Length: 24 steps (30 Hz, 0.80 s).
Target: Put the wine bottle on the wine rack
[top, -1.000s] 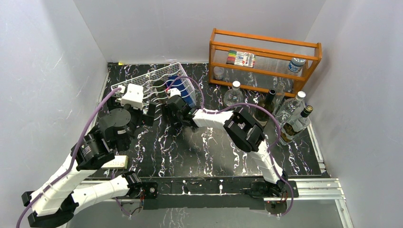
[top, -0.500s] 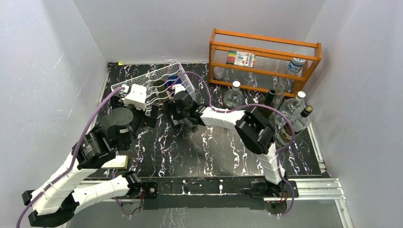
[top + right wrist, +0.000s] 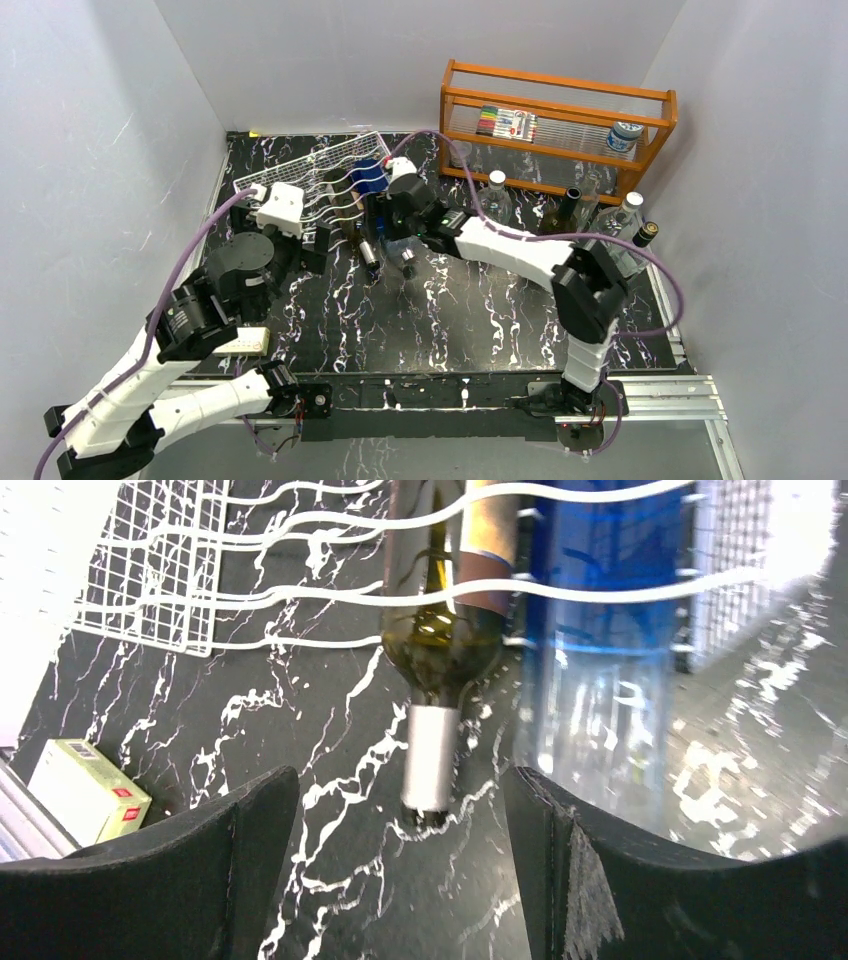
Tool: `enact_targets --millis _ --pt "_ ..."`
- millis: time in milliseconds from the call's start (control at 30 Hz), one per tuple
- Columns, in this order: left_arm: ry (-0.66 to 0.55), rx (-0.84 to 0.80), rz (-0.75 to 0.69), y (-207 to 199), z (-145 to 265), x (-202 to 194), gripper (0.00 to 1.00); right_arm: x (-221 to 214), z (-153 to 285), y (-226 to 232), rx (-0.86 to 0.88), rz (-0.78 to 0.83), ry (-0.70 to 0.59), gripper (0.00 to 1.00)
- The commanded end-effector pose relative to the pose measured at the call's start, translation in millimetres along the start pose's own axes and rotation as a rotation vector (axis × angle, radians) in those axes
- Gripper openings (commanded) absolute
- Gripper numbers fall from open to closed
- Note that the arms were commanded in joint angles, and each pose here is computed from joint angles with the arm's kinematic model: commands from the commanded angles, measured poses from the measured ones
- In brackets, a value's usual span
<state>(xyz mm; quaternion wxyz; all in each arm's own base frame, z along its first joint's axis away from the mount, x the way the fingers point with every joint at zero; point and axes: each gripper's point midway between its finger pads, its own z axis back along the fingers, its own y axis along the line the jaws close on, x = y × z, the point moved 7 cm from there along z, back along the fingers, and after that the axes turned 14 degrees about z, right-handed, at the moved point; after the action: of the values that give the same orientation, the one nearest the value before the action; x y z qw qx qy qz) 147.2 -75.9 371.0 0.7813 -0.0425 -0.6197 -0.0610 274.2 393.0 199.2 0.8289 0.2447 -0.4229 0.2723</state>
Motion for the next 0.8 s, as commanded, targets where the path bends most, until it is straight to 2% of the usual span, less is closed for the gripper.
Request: enact_targets --millis 0,267,467,600,667,767 --pt "-0.027 0.013 0.046 8.7 7.8 0.3 0.98 27.7 61.0 -22.0 -0.105 -0.034 -0.082 0.85" --pt "0.003 -0.137 0.137 -20.0 -6.9 -31.5 0.98 30.9 150.0 -62.8 -0.404 0.080 -0.079 0.84" --pt "0.073 -0.139 0.176 -45.4 -33.6 -66.7 0.98 30.8 211.8 -89.4 -0.619 0.106 -0.082 0.85" --pt "0.116 -0.156 0.180 -62.3 -50.1 -88.1 0.98 33.9 247.5 -100.5 -0.720 0.088 -0.140 0.85" --pt "0.091 -0.150 0.215 -67.2 -57.3 -94.9 0.98 34.7 261.1 -104.9 -0.755 0.084 -0.171 0.86" --pt "0.059 -0.226 0.208 -74.6 -61.1 -103.9 0.98 34.7 279.1 -111.8 -0.813 0.083 -0.204 0.86"
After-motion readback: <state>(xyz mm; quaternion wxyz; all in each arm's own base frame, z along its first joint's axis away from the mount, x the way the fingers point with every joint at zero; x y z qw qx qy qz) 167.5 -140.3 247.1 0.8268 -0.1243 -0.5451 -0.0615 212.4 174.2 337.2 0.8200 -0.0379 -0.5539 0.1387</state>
